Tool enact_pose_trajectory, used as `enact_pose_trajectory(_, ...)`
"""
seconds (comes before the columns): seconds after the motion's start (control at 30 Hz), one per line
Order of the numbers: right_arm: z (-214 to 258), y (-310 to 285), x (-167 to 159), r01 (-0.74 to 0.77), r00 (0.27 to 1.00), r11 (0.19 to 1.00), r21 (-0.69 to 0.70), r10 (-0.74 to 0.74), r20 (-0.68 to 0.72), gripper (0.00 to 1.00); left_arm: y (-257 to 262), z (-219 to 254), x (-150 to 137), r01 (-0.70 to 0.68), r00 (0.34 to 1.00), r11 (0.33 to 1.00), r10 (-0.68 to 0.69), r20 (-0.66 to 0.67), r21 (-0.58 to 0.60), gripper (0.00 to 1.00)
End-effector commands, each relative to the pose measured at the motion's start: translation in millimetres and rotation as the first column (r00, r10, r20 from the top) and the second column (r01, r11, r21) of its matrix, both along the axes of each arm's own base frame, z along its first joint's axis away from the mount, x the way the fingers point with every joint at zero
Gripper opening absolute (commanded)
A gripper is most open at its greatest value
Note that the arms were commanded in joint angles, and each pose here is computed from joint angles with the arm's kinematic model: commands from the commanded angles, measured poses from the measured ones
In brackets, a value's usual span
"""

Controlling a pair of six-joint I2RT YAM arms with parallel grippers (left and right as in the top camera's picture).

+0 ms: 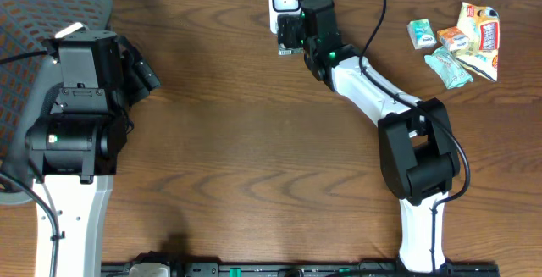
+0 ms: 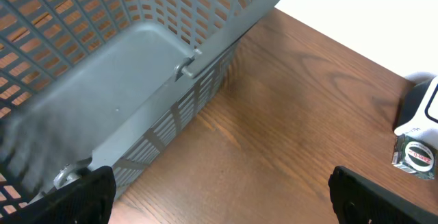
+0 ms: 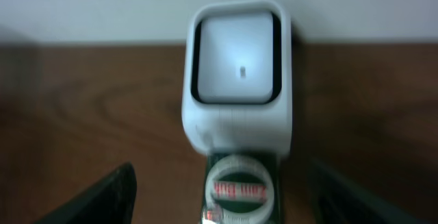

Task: Scan the item barcode
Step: 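Lower the tin in front of the scanner and open the gripper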

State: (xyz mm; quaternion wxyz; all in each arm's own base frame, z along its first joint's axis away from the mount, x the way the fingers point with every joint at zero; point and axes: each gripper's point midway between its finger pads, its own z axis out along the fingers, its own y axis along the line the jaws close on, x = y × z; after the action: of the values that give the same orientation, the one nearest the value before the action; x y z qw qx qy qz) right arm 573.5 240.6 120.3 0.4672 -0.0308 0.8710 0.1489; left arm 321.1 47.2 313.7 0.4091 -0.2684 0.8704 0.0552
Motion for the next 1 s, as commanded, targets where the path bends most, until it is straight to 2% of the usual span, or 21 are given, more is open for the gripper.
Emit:
enact_pose_trajectory(0.0,-13.8,1.0,-5.1,0.024,0.998,1.000,0.009,-0.023,-0.056,0.66,2.7,7.3,-1.6,-0.014,1.000,1.000,0.014,0.020,0.003,0.98)
enact_pose_trajectory(0.13,-29.8,3.0,-9.5,0.014,0.995,1.000,0.014,-0.013,-0.102,0.31,2.7,7.3,-1.6,-0.014,1.000,1.000,0.014,0.020,0.003,0.97)
enact_pose_trajectory(0.3,-44.8,4.7,-5.7,0.034,0.993,0.999,0.038,-0.029,-0.113,0.05,2.7,7.3,-1.6,-0.014,1.000,1.000,0.014,0.020,0.003,0.97)
enact_pose_trajectory(0.47,-73.1,13.9,-1.6,0.026,0.991,0.996,0.088,-0.014,-0.131,0.02,2.7,7.3,-1.6,-0.014,1.000,1.000,0.014,0.020,0.003,0.98)
enact_pose_trajectory(0.63,-97.8,9.8,-5.8,0.035,0.984,0.998,0.055,-0.025,-0.174,0.01,2.7,7.3,-1.6,-0.014,1.000,1.000,0.014,0.020,0.003,0.97)
enact_pose_trajectory(0.77,-101.3,6.1,-7.5,0.025,0.984,0.999,0.021,-0.021,-0.179,0.01,2.7,7.3,-1.6,-0.014,1.000,1.000,0.014,0.021,0.003,0.98)
enact_pose_trajectory(0.97,-97.6,-1.7,-25.4,0.023,0.964,1.000,-0.016,-0.027,-0.263,0.01,2.7,7.3,-1.6,-0.014,1.000,1.000,0.014,0.020,0.003,0.98)
